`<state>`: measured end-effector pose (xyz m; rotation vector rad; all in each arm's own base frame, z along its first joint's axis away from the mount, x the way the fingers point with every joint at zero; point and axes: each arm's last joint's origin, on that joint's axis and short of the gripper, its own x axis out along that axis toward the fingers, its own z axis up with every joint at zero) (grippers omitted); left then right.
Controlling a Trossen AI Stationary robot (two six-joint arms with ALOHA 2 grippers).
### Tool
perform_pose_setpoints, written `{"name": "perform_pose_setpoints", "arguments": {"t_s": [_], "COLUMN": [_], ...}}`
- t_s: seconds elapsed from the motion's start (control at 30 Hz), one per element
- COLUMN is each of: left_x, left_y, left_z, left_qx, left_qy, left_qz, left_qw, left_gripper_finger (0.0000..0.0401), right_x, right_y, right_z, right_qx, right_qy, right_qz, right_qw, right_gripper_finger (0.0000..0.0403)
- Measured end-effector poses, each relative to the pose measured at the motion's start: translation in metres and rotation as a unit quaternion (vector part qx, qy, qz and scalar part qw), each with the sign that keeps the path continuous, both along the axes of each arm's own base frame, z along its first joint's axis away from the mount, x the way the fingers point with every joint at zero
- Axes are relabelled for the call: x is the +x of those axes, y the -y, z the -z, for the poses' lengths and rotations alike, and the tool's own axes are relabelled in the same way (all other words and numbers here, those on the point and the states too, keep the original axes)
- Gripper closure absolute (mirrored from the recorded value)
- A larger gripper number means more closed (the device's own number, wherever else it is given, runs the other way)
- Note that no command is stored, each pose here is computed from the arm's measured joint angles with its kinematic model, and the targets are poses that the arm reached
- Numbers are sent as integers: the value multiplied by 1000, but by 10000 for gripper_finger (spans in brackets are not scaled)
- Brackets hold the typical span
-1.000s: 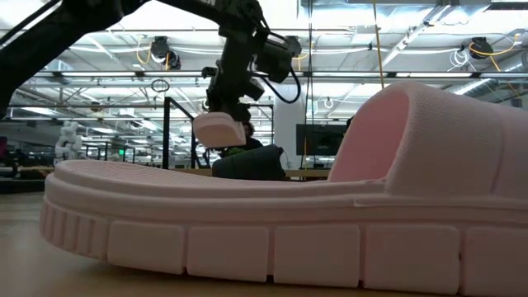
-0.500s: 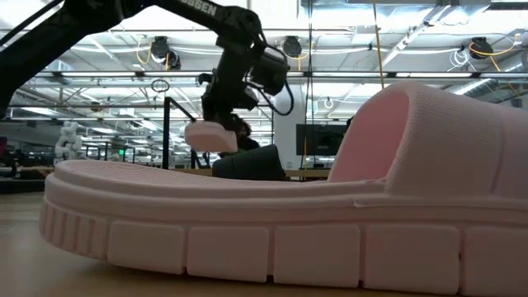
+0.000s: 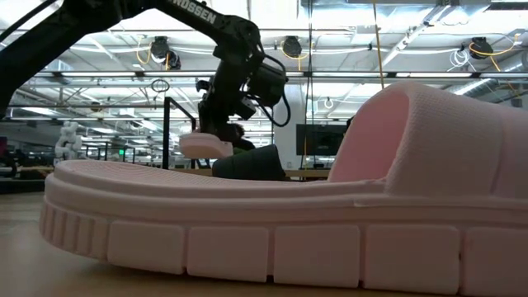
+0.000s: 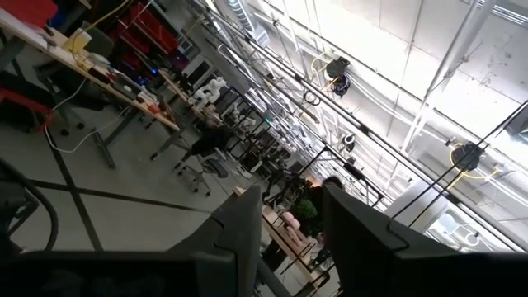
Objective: Pick and place slides into the shelf
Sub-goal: Put the top pink slipper on the shelf
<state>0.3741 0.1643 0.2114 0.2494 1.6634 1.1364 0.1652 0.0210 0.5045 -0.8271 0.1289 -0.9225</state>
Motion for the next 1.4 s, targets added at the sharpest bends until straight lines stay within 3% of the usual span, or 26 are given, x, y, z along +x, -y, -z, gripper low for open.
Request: {"name": "perform_pose_setpoints", "arguments": {"t_s": [0.43, 0.9, 1.4], "left_x": [-6, -9, -8], "left_y": [1, 2, 8], "left_z": [19, 29, 30], "left_qx": [-8, -14, -40], "left_qy": [-29, -32, -31], "left_qz": [8, 7, 7], "left_qw": [1000, 999, 999], "left_gripper_finger": [400, 366, 272], "right_x": [0, 0, 0], "right_y": [0, 0, 0], "right_z": [0, 0, 0], "right_qx": [0, 3, 3], "right_qy": [0, 4, 4], "right_qz": [0, -2, -2], "right_qw": [1000, 1000, 1000], "right_gripper_finger": [284, 284, 284]}}
